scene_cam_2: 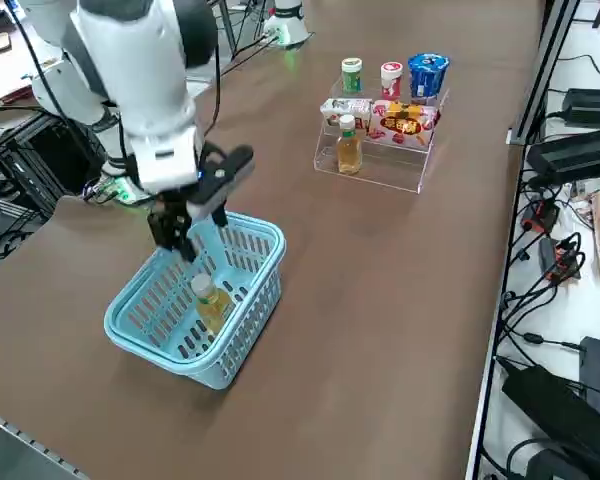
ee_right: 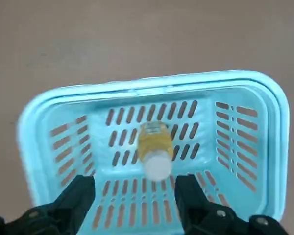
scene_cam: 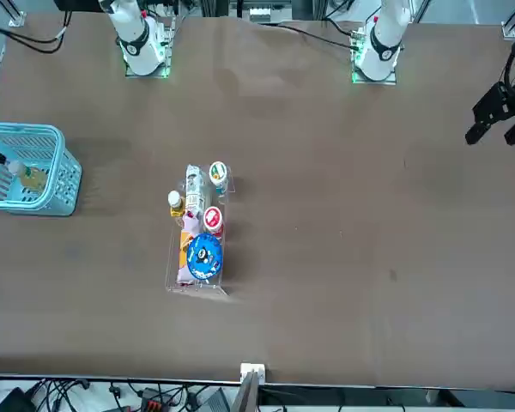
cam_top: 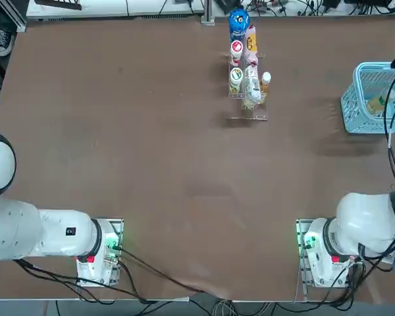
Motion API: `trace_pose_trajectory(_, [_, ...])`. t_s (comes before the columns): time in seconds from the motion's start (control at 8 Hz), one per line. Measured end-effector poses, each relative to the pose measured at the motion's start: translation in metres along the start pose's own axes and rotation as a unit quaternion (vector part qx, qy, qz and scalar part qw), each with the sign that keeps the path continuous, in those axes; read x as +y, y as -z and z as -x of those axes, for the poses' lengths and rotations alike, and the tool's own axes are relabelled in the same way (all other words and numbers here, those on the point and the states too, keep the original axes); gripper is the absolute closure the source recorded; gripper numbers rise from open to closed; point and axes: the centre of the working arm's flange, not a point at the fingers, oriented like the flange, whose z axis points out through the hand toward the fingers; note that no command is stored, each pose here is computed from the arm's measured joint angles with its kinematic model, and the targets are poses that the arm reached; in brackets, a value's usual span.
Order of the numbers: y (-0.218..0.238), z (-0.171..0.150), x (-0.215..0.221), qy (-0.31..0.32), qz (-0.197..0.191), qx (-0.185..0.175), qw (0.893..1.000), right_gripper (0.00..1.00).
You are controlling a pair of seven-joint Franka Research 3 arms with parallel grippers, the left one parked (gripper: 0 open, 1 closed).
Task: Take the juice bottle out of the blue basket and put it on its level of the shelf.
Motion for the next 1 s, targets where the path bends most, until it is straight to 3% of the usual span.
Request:
trace_pose_trajectory(0.25, [-0.035, -0.007, 0.012, -0.007, -0.003, -0.007, 1.000, 0.00])
trace_pose_trajectory(1.0, [-0.086, 0.005, 0.001, -0.002, -0.008, -0.015, 1.000, 0.00])
